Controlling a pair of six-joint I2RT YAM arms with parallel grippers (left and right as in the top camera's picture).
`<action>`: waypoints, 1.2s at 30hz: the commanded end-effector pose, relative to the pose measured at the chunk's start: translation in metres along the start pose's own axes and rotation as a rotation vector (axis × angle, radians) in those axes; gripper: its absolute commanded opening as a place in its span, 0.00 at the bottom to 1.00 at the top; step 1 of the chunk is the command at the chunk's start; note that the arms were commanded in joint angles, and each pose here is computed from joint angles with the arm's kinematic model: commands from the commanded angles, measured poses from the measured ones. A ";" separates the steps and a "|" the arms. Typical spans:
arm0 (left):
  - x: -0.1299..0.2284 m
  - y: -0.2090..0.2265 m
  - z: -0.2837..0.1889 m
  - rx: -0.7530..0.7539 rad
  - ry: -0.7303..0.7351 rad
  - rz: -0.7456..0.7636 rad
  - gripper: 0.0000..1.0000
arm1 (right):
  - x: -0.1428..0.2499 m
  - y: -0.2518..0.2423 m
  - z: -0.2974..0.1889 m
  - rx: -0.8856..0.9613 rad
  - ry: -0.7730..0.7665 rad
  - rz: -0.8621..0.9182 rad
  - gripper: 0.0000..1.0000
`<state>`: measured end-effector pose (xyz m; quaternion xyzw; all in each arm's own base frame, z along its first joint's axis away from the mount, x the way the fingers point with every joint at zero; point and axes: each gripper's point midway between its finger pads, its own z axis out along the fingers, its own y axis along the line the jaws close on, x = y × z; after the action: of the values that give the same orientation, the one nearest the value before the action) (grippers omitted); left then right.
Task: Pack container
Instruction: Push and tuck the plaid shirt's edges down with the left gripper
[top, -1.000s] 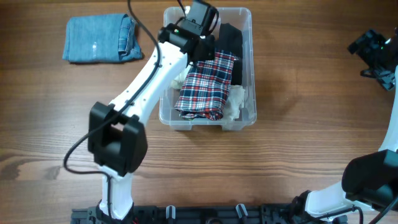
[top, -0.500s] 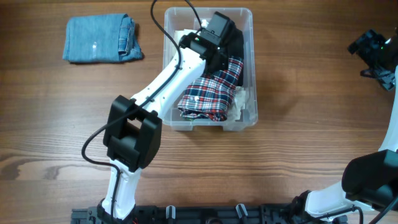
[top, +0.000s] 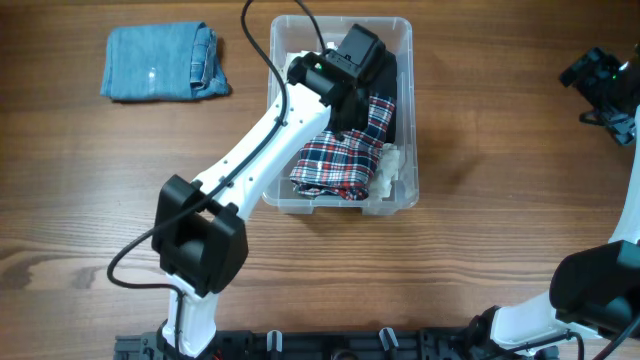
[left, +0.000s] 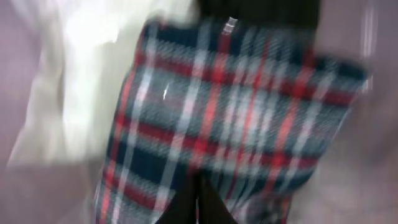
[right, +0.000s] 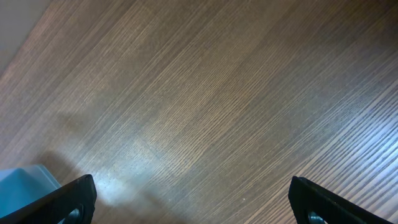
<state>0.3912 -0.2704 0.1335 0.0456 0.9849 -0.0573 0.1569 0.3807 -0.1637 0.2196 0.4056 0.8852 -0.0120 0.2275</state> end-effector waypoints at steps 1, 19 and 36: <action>0.021 0.002 -0.001 -0.005 0.082 -0.038 0.04 | 0.002 0.002 0.004 -0.005 0.011 0.011 1.00; 0.057 0.005 0.032 -0.003 0.145 -0.044 0.04 | 0.002 0.002 0.004 -0.005 0.011 0.011 1.00; -0.016 -0.041 0.023 0.180 -0.130 -0.054 0.04 | 0.002 0.002 0.004 -0.006 0.011 0.011 1.00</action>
<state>0.4039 -0.3035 0.1421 0.0302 0.9624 -0.1494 0.2250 0.3808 -0.1636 0.2196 0.4055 0.8853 -0.0118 0.2274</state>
